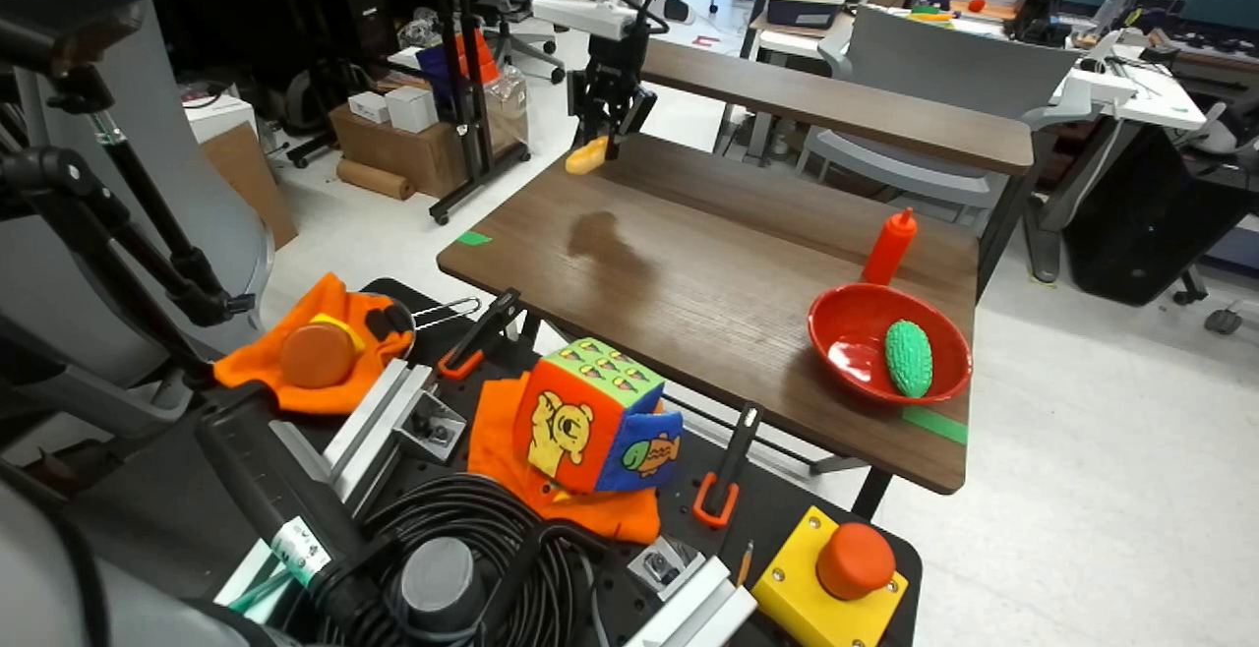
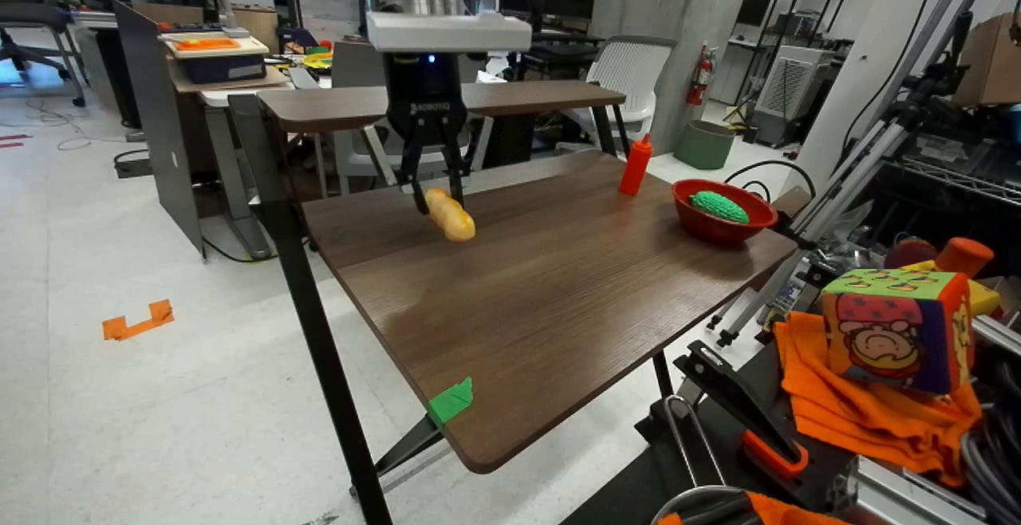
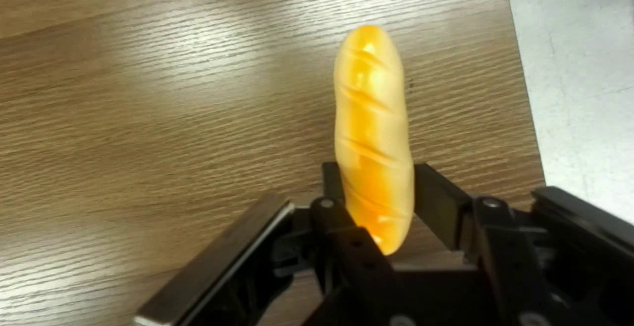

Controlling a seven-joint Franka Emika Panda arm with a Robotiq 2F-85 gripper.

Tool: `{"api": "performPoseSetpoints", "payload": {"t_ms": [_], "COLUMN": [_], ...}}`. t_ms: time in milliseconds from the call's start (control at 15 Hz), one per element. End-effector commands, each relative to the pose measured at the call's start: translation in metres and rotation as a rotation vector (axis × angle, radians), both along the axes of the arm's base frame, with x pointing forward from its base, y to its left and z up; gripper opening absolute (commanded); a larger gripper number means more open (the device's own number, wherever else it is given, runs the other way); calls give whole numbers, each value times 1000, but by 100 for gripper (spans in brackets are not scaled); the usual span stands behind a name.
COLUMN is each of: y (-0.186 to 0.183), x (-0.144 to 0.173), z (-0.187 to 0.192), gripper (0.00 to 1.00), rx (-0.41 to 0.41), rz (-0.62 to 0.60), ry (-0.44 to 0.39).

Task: Move the bread to the top left corner of the table

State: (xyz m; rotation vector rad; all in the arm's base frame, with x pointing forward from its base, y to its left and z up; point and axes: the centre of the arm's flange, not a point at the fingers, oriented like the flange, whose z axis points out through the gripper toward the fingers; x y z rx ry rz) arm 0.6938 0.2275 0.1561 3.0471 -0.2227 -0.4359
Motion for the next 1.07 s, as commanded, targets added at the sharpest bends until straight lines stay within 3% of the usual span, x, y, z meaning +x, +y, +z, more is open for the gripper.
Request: {"api": "performPoseSetpoints", "payload": {"t_ms": [0, 333, 400, 467, 600, 800, 1000], "y": [37, 61, 62, 64, 65, 61, 51], "x": [67, 78, 78, 76, 69, 43, 10], "z": [-30, -61, -65, -67, -64, -25, 29], "gripper": [15, 15, 45, 66, 80, 99, 100], "rx": [-33, -53, -59, -59, -53, -9, 56], "rz": [-28, -33, -34, -33, -18, 57, 204], "ry": [-4, 3, 9, 20, 40, 80, 138]}}
